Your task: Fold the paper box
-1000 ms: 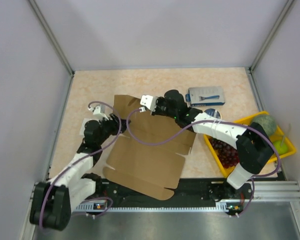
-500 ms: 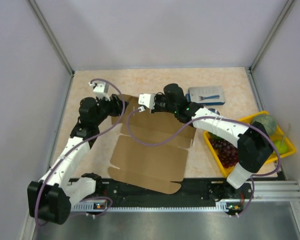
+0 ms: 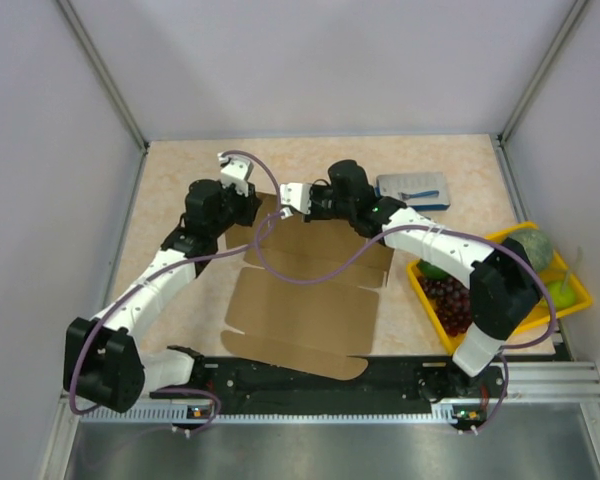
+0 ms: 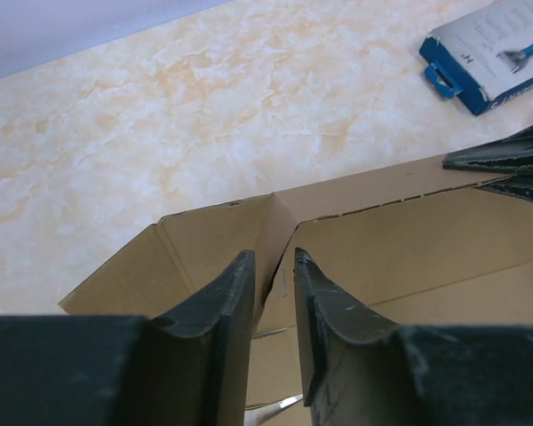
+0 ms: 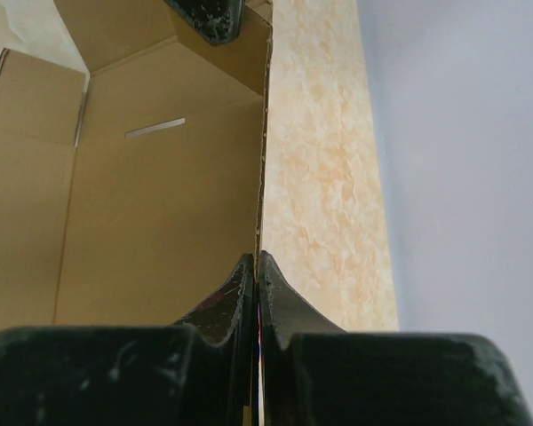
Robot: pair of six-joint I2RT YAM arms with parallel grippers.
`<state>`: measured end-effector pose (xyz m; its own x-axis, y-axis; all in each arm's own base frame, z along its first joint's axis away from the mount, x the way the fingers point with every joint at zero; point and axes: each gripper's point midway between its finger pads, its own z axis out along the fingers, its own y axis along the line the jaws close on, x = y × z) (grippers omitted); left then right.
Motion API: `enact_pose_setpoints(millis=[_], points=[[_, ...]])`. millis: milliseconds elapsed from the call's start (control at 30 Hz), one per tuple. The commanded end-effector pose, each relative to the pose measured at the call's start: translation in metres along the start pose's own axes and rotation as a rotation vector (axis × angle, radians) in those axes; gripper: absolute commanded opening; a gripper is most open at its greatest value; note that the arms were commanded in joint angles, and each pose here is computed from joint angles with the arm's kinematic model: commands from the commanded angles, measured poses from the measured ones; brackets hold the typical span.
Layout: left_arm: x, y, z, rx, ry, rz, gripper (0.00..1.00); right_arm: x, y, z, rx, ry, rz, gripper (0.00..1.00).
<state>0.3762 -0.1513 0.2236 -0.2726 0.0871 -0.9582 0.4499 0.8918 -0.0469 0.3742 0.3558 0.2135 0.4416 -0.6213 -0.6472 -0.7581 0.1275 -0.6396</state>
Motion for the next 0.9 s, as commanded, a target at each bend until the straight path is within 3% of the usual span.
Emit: enact_pose_setpoints(millis=[0,133,200,233,267,333,367,400,533,633,667,733,767,867], points=[[-0.025,0.002,0.007,-0.034,-0.087,0.075,0.28,-0.024,-0.025,-0.006,0.042,-0.072,-0.008,0.0],[-0.024,-0.004,0.008,-0.021,-0.109,0.073,0.27,-0.029,-0.027,-0.006,0.051,-0.092,0.012,0.0],[-0.023,-0.002,0.009,-0.034,-0.111,0.068,0.13,-0.03,-0.029,-0.007,0.064,-0.096,0.043,0.01],[-0.024,0.0,0.009,-0.051,-0.117,0.059,0.09,-0.031,-0.032,-0.008,0.081,-0.094,0.07,0.07],[-0.026,0.001,0.009,-0.061,-0.126,0.056,0.06,-0.03,-0.034,-0.01,0.094,-0.087,0.1,0.16],[-0.022,0.003,0.006,-0.075,-0.145,0.047,0.03,-0.023,-0.043,-0.021,0.178,-0.042,0.214,0.57],[-0.029,0.004,0.005,-0.08,-0.186,0.045,0.02,-0.02,-0.046,-0.026,0.207,-0.02,0.267,0.82],[-0.021,0.006,0.002,-0.098,-0.19,0.038,0.0,-0.016,-0.054,-0.036,0.266,0.017,0.366,0.99],[-0.022,0.006,-0.003,-0.103,-0.25,0.032,0.0,-0.006,-0.049,-0.09,0.392,0.138,0.685,0.99],[-0.022,0.004,-0.006,-0.097,-0.287,-0.004,0.0,-0.022,-0.05,-0.135,0.499,0.112,1.04,0.99],[-0.02,0.008,-0.008,-0.122,-0.291,-0.01,0.0,-0.022,-0.04,-0.151,0.545,0.121,1.258,0.99],[-0.021,0.009,-0.01,-0.129,-0.306,-0.02,0.0,-0.033,-0.026,-0.156,0.517,0.064,1.471,0.99],[-0.017,0.009,-0.011,-0.132,-0.303,-0.022,0.0,-0.053,-0.028,-0.159,0.497,-0.053,1.674,0.99],[-0.017,0.011,-0.017,-0.142,-0.335,-0.032,0.0,-0.051,-0.019,-0.151,0.523,-0.127,2.007,0.99]])
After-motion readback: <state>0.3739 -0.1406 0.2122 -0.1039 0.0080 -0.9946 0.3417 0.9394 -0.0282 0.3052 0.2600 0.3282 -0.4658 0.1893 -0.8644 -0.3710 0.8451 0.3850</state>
